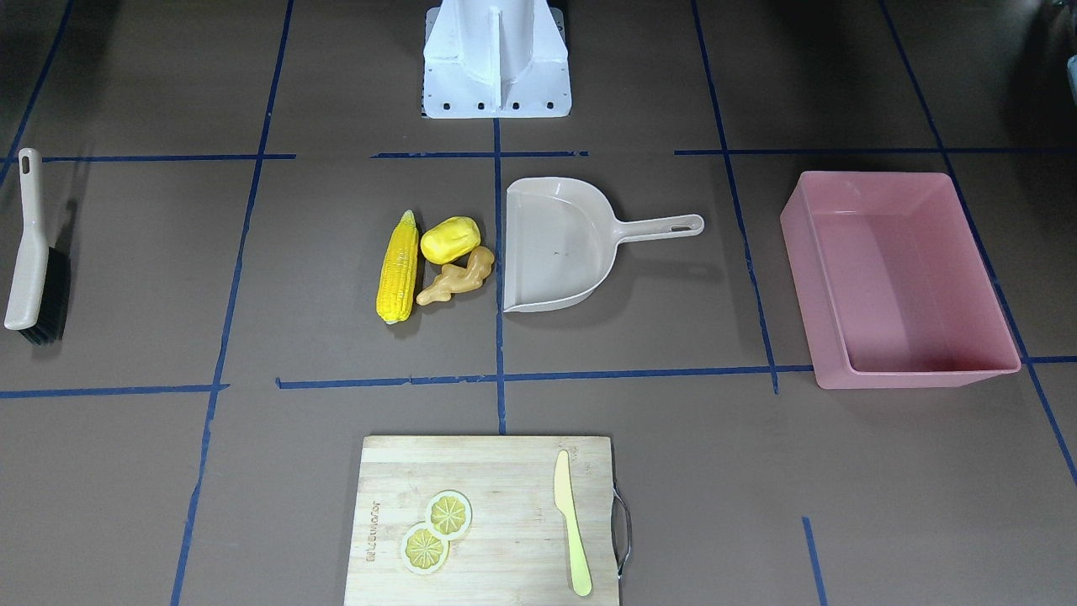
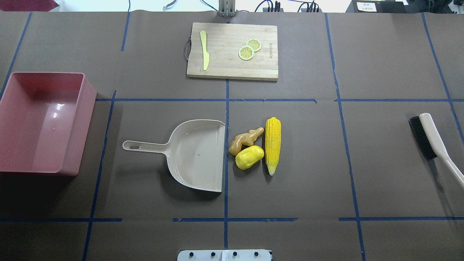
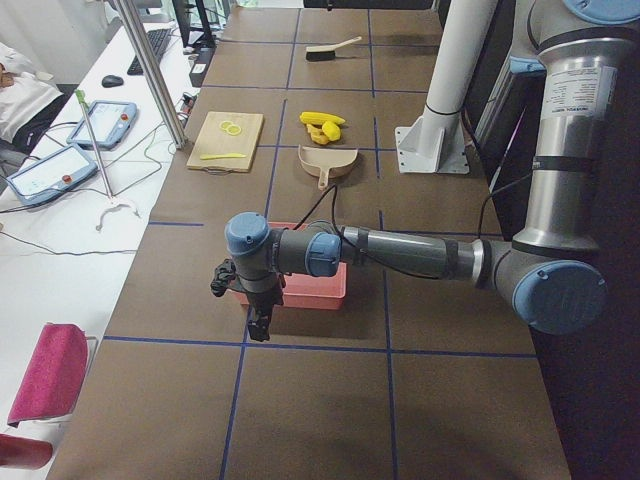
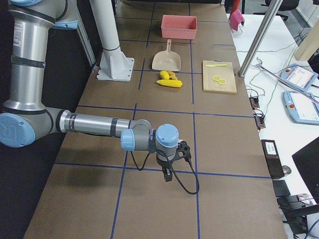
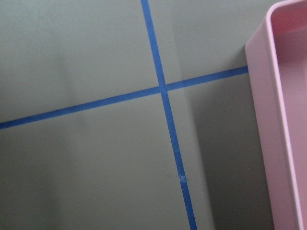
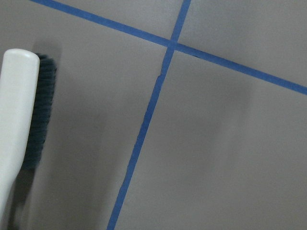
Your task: Sweep and dump trash into bin
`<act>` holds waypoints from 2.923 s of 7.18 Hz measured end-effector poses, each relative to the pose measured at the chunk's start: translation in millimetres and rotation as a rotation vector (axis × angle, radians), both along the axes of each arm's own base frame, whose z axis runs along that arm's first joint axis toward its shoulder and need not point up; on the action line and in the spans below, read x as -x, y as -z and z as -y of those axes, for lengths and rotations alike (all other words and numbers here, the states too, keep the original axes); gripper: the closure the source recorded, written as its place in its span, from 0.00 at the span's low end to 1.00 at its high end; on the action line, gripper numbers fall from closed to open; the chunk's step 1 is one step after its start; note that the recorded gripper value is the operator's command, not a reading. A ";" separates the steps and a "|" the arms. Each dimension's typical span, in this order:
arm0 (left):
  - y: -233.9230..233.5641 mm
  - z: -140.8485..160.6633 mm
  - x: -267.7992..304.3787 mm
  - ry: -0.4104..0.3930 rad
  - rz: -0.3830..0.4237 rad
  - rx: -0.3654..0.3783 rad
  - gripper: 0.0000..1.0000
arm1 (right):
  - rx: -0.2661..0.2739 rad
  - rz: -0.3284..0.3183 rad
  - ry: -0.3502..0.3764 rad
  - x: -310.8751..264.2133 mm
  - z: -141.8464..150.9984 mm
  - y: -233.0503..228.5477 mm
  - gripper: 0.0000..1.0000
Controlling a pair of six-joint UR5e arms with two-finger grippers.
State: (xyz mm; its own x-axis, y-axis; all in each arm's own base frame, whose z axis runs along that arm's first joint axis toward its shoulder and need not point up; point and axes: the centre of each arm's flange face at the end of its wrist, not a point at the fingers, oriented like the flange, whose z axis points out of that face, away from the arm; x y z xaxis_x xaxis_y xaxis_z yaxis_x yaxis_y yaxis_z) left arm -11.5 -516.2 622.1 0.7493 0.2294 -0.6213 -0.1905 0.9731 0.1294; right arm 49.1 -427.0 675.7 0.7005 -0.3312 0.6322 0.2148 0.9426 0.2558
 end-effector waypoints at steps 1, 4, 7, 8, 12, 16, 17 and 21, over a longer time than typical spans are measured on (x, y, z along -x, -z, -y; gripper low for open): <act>1.4 3.6 -0.6 -0.002 -0.001 -0.006 0.00 | -0.006 0.028 -0.002 2.4 2.6 3.2 0.00; 6.2 9.5 -0.5 0.002 -0.004 -0.024 0.00 | 0.025 0.116 -0.030 20.2 11.1 25.2 0.00; 10.7 9.8 -0.8 0.003 -0.012 -0.050 0.00 | 0.075 0.129 -0.075 53.6 10.0 67.1 0.00; 13.2 10.1 -1.3 0.002 -0.014 -0.055 0.00 | 0.103 0.119 -0.097 71.6 0.1 75.2 0.00; 20.5 12.0 -1.9 0.002 -0.017 -0.069 0.00 | 0.135 0.079 -0.167 159.9 -69.7 47.2 0.01; 24.2 13.3 -2.2 0.002 -0.019 -0.078 0.00 | 0.140 0.039 -0.126 195.7 -86.2 26.0 1.00; 24.8 13.7 -2.2 0.002 -0.019 -0.082 0.00 | 0.140 0.038 -0.124 196.9 -86.4 25.7 1.00; 34.1 16.1 -2.8 0.003 -0.031 -0.147 0.00 | 0.136 0.054 -0.124 202.9 -78.9 39.2 1.00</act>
